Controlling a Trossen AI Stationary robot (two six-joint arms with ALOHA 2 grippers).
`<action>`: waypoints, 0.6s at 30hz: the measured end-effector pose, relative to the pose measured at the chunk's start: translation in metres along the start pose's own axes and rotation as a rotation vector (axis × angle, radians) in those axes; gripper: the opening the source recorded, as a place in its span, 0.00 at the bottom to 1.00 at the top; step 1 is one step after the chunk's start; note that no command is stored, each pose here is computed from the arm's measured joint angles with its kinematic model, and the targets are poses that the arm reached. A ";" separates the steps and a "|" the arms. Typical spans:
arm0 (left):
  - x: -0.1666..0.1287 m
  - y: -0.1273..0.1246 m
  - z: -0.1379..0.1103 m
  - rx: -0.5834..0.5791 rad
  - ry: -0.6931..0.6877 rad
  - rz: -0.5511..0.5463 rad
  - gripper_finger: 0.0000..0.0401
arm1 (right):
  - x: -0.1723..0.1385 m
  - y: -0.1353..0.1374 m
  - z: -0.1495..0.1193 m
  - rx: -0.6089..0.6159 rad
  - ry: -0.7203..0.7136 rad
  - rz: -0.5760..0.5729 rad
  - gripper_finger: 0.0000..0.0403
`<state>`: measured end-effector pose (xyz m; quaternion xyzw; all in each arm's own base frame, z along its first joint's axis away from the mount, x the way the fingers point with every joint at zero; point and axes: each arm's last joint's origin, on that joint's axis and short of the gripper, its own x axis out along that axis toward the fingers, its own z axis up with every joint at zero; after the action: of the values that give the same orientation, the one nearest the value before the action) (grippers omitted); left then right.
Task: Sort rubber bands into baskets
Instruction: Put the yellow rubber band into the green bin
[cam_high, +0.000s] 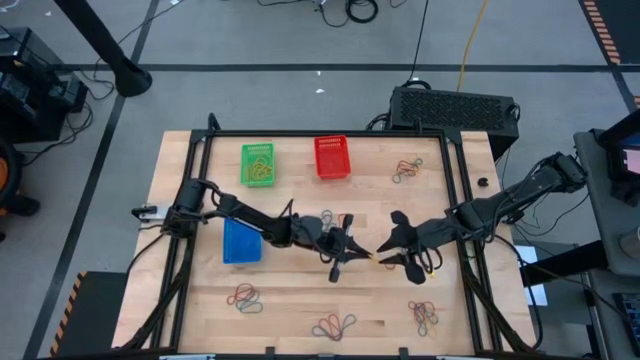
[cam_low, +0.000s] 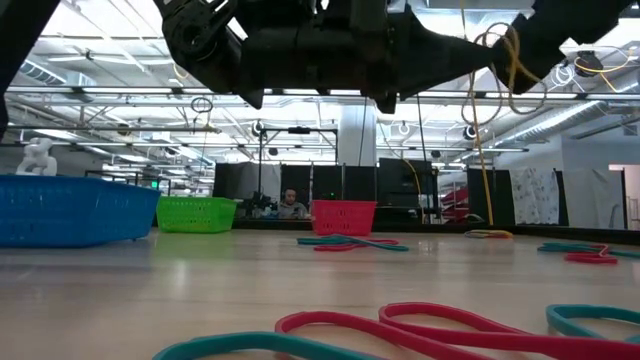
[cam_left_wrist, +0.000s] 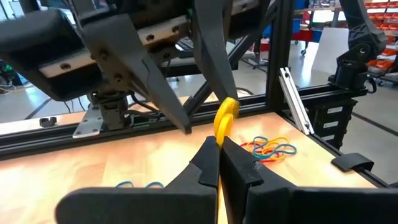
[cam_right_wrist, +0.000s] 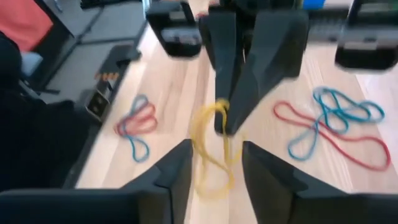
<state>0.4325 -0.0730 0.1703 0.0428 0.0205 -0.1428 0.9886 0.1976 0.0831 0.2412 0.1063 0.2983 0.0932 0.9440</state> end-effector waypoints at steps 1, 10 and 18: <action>0.000 0.002 0.000 0.000 0.001 0.003 0.00 | 0.000 -0.001 -0.002 -0.002 0.020 -0.005 0.35; -0.013 0.021 0.011 0.005 0.162 0.039 0.00 | -0.002 -0.007 -0.017 0.058 0.169 -0.084 0.41; -0.062 0.038 0.054 0.097 0.496 0.273 0.00 | -0.002 -0.010 -0.014 0.013 0.102 -0.200 0.40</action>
<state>0.3849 -0.0242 0.2303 0.1262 0.2488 0.0057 0.9603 0.1891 0.0753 0.2284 0.0772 0.3558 0.0018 0.9314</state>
